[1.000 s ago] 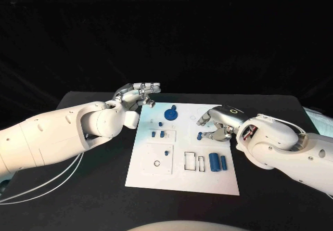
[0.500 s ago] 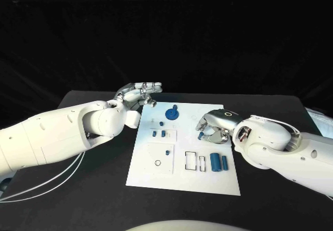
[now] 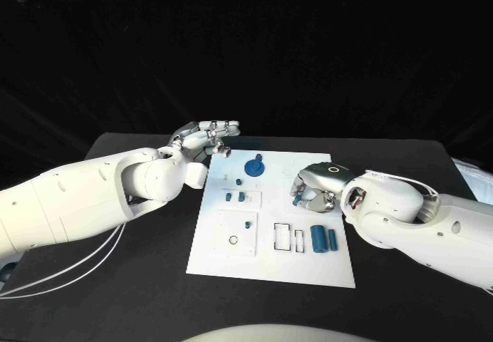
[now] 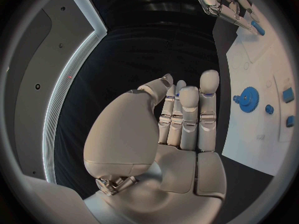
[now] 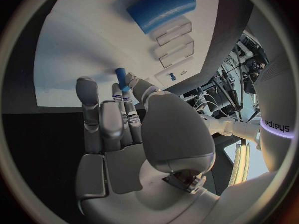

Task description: Assemble the parts on the task board

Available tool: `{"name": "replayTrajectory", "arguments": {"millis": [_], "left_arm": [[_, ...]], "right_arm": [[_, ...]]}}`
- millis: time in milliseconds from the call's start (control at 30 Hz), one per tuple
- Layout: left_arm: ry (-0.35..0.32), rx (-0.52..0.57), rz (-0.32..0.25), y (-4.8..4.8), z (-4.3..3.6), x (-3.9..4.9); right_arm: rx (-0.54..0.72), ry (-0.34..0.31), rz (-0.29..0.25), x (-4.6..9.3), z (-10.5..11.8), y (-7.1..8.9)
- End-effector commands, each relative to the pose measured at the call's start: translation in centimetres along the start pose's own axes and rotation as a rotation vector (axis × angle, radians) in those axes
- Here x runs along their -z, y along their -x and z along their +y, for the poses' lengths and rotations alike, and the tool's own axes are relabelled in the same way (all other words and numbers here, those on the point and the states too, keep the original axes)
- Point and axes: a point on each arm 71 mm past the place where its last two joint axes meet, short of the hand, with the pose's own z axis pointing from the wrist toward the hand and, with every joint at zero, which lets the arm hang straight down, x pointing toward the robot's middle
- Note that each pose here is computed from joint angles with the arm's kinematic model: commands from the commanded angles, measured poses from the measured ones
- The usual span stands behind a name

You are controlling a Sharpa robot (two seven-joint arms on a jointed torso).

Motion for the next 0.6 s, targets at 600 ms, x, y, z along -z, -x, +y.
{"name": "replayTrajectory", "arguments": {"millis": [600], "left_arm": [[-0.001,0.006,0.021,-0.23,-0.04,0.01]], "right_arm": [[-0.004,-0.015,-0.131,0.02,-0.08,0.59]]}}
